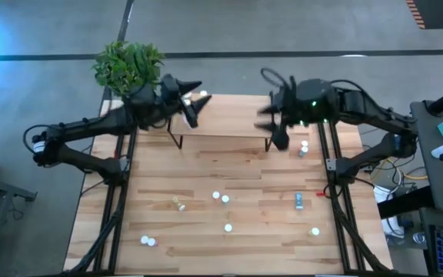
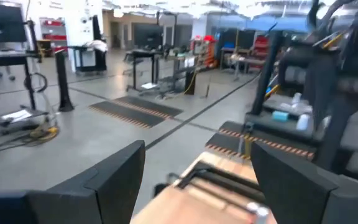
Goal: Pick and place medicine bottles onto shelf by color
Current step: Put the pink pill bottle on the shelf
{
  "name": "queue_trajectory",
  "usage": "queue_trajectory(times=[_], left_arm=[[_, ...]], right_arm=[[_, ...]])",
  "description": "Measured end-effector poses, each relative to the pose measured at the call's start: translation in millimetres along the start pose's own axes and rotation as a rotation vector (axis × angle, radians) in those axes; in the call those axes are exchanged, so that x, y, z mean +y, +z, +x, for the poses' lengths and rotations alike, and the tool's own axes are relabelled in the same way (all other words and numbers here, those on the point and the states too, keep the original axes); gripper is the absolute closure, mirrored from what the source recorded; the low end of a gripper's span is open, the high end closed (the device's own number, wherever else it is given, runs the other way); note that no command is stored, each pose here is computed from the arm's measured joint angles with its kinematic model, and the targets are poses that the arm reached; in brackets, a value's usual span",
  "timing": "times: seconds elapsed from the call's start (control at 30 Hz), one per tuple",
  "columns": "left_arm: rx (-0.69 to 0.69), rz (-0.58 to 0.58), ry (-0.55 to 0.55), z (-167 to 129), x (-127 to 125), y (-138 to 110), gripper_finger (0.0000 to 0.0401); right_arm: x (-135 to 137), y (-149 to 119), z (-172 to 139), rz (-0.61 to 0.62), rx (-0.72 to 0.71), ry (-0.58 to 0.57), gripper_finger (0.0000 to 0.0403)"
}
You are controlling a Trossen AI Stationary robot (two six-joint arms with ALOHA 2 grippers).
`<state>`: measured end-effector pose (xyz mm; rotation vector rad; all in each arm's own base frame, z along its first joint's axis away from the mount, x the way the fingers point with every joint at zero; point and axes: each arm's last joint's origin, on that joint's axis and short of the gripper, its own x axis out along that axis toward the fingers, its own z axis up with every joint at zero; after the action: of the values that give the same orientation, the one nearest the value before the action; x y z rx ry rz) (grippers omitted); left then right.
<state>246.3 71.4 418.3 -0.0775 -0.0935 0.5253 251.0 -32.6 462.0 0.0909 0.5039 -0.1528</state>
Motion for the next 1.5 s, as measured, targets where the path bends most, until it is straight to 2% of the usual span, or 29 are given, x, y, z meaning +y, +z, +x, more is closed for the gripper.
queue_trajectory(times=[0.13, 0.2, 0.23, 0.33, 0.43, 0.5, 0.6, 0.77, 0.9, 1.13, 1.37, 1.5], left_arm=[[0.014, -0.046, -0.037, 10, -38, -14, 0.0125], [0.017, -0.051, -0.044, 12, -61, -19, 0.0125], [0.022, -0.051, -0.036, 12, -71, -19, 0.0125], [0.065, -0.049, 0.019, 7, -103, -23, 0.0125], [0.161, -0.054, 0.116, -6, -128, -32, 0.0125], [0.218, -0.087, 0.172, -19, -140, -38, 0.0125], [0.285, -0.172, 0.212, -36, -151, -46, 0.0125], [0.332, -0.267, 0.202, -43, -155, -58, 0.0125], [0.421, -0.257, 0.189, -47, -150, -64, 0.0125], [0.913, -0.333, 0.298, -79, -117, -83, 0.0125], [1.37, -0.195, 0.177, -107, -113, -106, 0.0125], [1.469, -0.188, 0.172, -118, -104, -119, 0.0125]], right_arm=[[19, -11, 4, 0.135, 0.112, 0.227, 0.021], [32, -20, 5, 0.139, 0.19, 0.241, 0.0214], [38, -26, 7, 0.122, 0.225, 0.217, 0.0217], [56, -44, 10, 0.037, 0.286, 0.05, 0.0228], [72, -58, 11, -0.049, 0.275, -0.076, 0.0236], [81, -65, 13, -0.083, 0.239, -0.105, 0.0238], [91, -71, 20, -0.092, 0.161, -0.081, 0.0238], [100, -75, 29, -0.059, 0.027, 0.005, 0.0239], [105, -85, 40, -0.049, 0.037, 0.114, 0.0241], [113, -111, 74, -0.091, 0.157, 0.126, 0.0252], [129, -113, 115, 0.048, 0.168, 0.102, 0.0272], [136, -110, 133, 0.062, 0.166, 0.072, 0.0281]])
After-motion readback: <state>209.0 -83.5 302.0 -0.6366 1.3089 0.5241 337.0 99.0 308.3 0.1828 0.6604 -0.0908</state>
